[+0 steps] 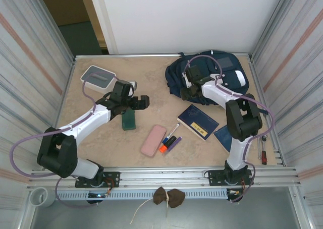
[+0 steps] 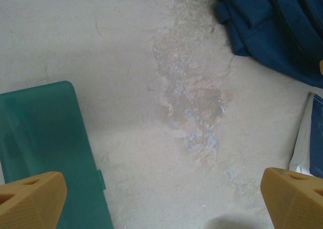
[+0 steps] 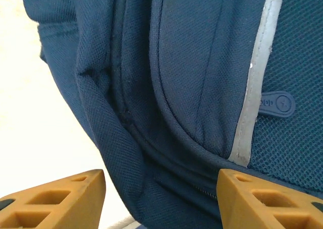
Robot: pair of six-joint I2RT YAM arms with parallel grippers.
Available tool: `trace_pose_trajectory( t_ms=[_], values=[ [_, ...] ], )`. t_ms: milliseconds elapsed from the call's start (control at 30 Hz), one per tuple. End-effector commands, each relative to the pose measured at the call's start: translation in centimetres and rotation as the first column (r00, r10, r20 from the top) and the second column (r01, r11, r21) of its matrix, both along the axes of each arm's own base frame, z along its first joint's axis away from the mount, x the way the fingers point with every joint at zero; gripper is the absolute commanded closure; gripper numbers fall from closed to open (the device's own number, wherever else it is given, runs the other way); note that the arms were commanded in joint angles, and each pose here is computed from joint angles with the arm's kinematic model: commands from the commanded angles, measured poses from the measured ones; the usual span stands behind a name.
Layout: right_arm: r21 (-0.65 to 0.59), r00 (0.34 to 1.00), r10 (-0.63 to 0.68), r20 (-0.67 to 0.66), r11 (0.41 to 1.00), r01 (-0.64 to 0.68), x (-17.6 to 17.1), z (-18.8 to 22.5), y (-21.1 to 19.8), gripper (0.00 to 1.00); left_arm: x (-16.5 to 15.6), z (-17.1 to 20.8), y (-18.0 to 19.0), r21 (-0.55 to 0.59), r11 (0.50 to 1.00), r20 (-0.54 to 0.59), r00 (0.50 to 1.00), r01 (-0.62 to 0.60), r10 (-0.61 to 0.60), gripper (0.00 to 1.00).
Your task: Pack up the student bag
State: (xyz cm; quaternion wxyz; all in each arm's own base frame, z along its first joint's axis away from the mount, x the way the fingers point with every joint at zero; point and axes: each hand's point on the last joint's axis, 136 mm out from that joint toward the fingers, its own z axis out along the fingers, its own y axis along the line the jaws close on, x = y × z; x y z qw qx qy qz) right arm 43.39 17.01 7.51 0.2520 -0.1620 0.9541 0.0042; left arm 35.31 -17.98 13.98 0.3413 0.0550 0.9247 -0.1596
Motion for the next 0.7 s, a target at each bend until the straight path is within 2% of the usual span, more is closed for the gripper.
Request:
trace_pose_trajectory(
  t_ms=[0, 67, 200, 333, 433, 533, 667],
  values=[
    [-0.048, 0.997, 0.083, -0.004, 0.995, -0.083, 1.0, -0.2, 1.1, 0.42, -0.1, -0.3, 0.4, 0.041, 0.999, -0.004, 1.0, 0.003, -0.003, 0.01],
    [-0.063, 0.993, 0.121, -0.006, 0.991, -0.121, 1.6, -0.6, 1.9, 0.44, -0.4, -0.7, 0.5, 0.048, 0.999, -0.014, 1.0, 0.001, 0.0, 0.01],
    [-0.127, 0.982, 0.191, -0.01, 0.973, -0.191, 2.8, -1.5, 2.7, 0.58, -0.8, -1.4, 1.3, 0.073, 0.997, -0.019, 1.0, -0.023, 0.024, 0.01],
    [-0.179, 0.963, 0.269, 0.005, 0.948, -0.263, 3.8, -1.6, 3.7, 0.77, -1.1, -1.5, 2.3, 0.098, 0.994, -0.006, 0.998, -0.055, 0.056, 0.01],
    [-0.173, 0.943, 0.33, 0.039, 0.932, -0.319, 4.5, -0.7, 4.9, 0.9, -1.3, -1.5, 3.0, 0.112, 0.99, 0.006, 0.997, -0.08, 0.08, 0.01],
    [-0.155, 0.892, 0.443, 0.086, 0.891, -0.427, 4.7, 0.3, 7.4, 0.99, -1.5, -1.3, 3.6, 0.122, 0.987, 0.021, 0.994, -0.109, 0.107, 0.01],
    [-0.199, 0.789, 0.602, 0.125, 0.794, -0.574, 4.3, 1.0, 10.6, 1.0, -1.8, -0.8, 4.3, 0.127, 0.983, 0.038, 0.991, -0.135, 0.132, 0.01]
  ],
)
